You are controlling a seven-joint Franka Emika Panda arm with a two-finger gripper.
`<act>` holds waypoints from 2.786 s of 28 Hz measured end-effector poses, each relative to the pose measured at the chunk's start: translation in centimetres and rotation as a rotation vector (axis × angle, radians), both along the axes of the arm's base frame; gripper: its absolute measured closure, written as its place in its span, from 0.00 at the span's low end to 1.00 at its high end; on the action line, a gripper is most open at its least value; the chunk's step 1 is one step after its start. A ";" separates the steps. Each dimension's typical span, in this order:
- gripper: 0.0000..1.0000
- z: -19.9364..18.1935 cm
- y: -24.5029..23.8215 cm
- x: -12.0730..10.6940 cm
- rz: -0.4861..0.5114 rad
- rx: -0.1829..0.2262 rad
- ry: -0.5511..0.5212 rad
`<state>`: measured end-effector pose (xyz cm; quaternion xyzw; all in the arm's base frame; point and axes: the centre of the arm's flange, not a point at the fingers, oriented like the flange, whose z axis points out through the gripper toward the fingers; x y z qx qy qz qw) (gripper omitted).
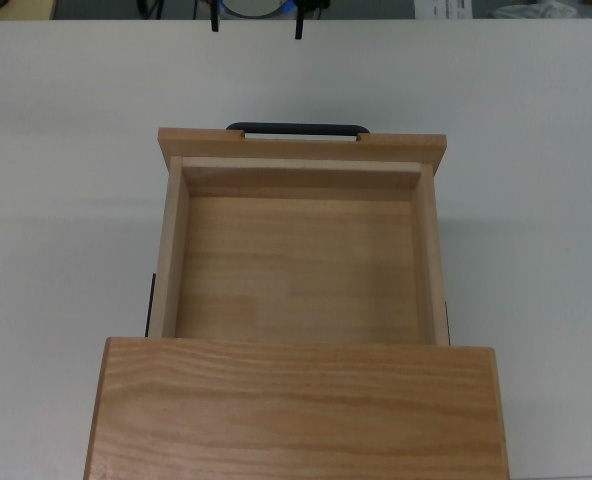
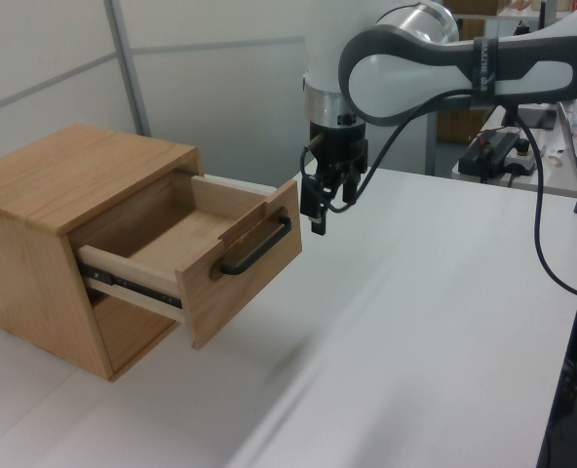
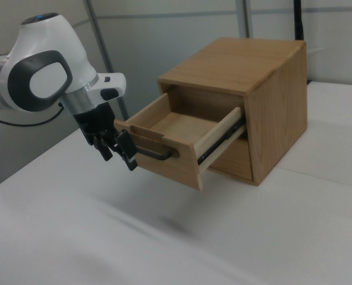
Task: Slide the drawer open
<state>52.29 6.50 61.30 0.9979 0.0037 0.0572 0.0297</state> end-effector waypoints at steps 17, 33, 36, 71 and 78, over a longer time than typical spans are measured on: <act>0.00 0.3 -0.9 1.0 0.044 -0.016 0.055; 0.00 0.1 -1.4 1.4 0.035 -0.014 0.059; 0.00 0.1 -1.4 1.4 0.035 -0.014 0.059; 0.00 0.1 -1.4 1.5 0.036 -0.014 0.061; 0.00 0.1 -1.4 1.5 0.036 -0.014 0.061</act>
